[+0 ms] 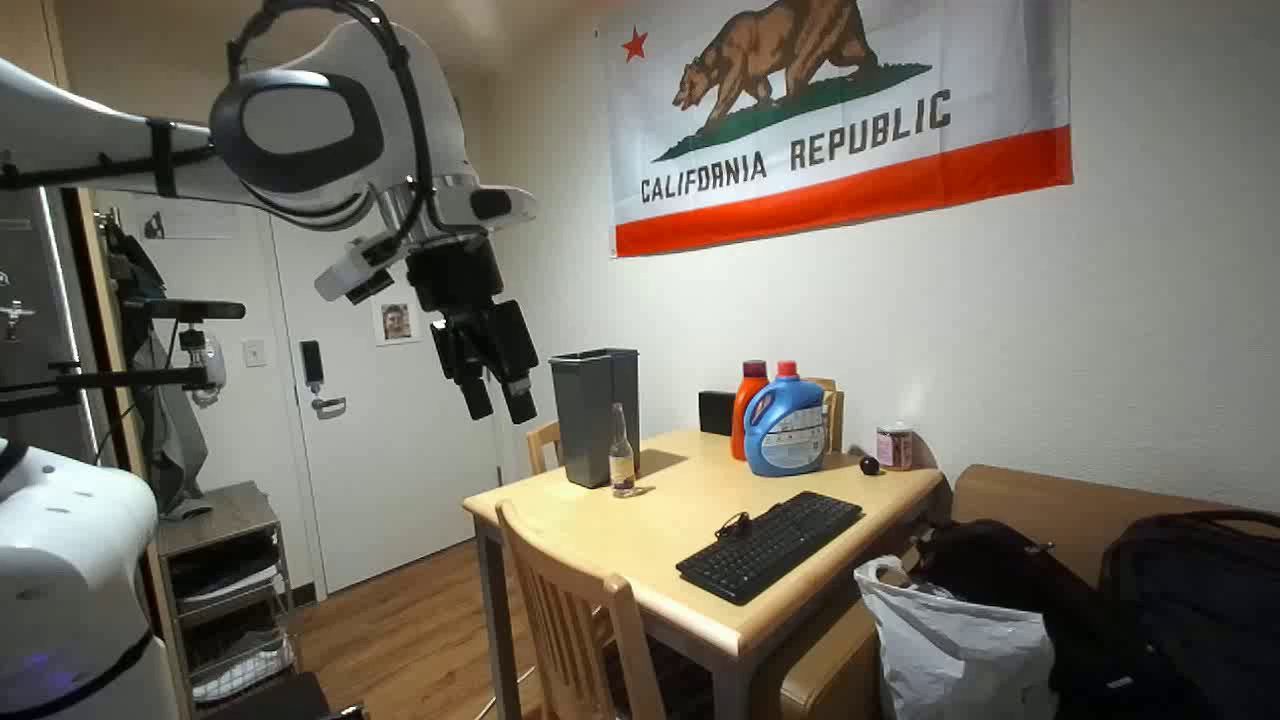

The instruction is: Pull the chair out

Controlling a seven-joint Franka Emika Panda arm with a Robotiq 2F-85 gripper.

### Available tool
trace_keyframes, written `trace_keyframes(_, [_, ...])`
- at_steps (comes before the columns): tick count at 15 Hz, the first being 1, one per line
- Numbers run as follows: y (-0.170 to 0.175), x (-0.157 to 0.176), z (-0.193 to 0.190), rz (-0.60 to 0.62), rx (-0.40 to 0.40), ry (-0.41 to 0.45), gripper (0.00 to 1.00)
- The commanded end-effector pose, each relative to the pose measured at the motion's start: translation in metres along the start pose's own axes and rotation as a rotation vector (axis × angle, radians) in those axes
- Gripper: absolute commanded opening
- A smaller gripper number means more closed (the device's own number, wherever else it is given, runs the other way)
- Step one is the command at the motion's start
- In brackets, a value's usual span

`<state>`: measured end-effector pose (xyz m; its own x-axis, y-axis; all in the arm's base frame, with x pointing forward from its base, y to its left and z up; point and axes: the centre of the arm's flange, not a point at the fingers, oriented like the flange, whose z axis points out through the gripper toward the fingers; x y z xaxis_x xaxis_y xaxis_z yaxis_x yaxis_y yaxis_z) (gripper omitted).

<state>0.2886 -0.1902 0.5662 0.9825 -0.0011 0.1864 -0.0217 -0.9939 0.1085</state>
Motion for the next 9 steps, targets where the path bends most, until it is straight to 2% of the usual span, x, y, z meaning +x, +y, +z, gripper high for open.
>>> trace_keyframes(1, [0.000,0.000,0.000,0.000,0.000,0.000,1.00])
trace_keyframes(5, [-0.030,0.012,0.026,0.051,0.012,-0.002,1.00])
trace_keyframes(9, [-0.074,0.027,0.073,0.179,0.081,-0.001,1.00])
